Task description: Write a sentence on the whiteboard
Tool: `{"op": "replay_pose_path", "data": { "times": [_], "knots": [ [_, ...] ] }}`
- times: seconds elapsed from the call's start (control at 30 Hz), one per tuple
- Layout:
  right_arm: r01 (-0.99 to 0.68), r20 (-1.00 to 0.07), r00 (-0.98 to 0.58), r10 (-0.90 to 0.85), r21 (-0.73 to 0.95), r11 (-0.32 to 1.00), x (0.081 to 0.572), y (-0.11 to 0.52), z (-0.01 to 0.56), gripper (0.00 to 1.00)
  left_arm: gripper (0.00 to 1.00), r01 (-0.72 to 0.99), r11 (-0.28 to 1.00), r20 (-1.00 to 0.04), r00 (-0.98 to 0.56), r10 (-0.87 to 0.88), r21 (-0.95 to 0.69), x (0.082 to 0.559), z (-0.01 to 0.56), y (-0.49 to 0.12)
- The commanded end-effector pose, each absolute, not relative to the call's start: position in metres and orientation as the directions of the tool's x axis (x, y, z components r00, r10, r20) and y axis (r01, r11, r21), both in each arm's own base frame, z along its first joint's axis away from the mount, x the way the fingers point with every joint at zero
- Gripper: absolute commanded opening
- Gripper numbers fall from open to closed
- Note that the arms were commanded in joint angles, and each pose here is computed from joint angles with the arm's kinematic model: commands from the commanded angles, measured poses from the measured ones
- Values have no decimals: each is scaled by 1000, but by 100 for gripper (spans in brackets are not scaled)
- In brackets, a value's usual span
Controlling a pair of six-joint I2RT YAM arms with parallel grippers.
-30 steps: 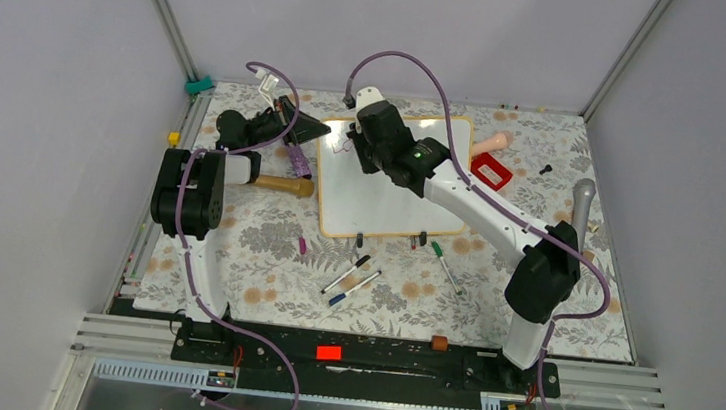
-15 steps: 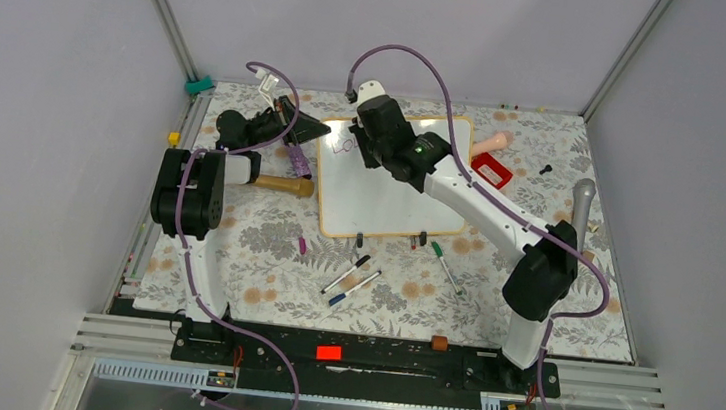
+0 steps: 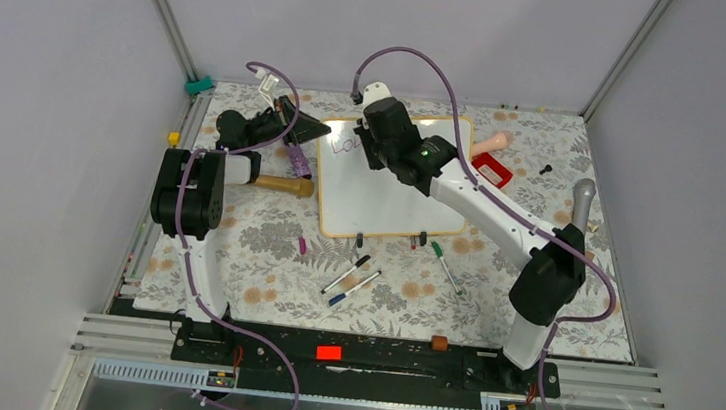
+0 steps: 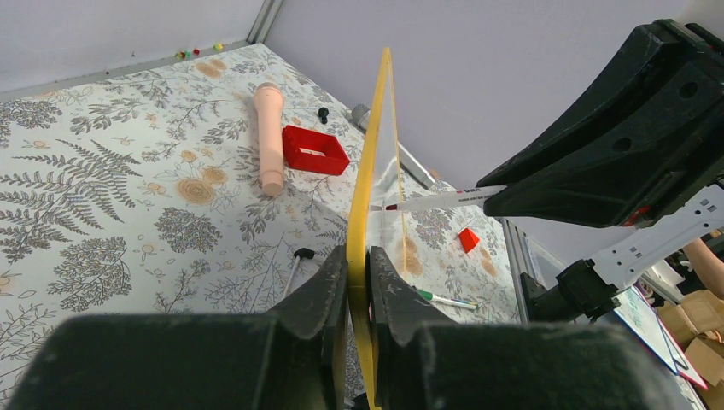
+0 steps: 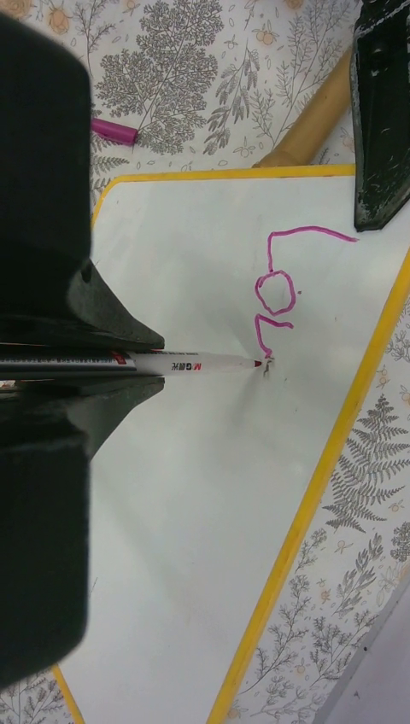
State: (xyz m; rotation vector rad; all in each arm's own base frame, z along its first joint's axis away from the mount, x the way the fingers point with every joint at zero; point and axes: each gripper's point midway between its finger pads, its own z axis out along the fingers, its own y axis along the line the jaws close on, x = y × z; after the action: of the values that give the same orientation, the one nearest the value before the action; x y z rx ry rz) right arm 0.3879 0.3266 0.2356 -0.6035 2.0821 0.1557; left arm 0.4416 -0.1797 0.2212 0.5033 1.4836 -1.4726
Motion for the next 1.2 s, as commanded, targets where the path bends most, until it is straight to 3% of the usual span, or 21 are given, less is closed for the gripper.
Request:
{"op": "replay_pose_path", "data": {
  "times": [0.0, 1.17],
  "knots": [
    [-468, -880, -378, -288, -87, 879, 388, 320, 273, 0, 1, 911, 133, -909, -357, -218, -390, 416, 222, -193],
    [-401, -834, -456, -311, -120, 908, 402, 306, 236, 0, 1, 914, 135, -911, -351, -218, -384, 416, 223, -193]
  ]
}}
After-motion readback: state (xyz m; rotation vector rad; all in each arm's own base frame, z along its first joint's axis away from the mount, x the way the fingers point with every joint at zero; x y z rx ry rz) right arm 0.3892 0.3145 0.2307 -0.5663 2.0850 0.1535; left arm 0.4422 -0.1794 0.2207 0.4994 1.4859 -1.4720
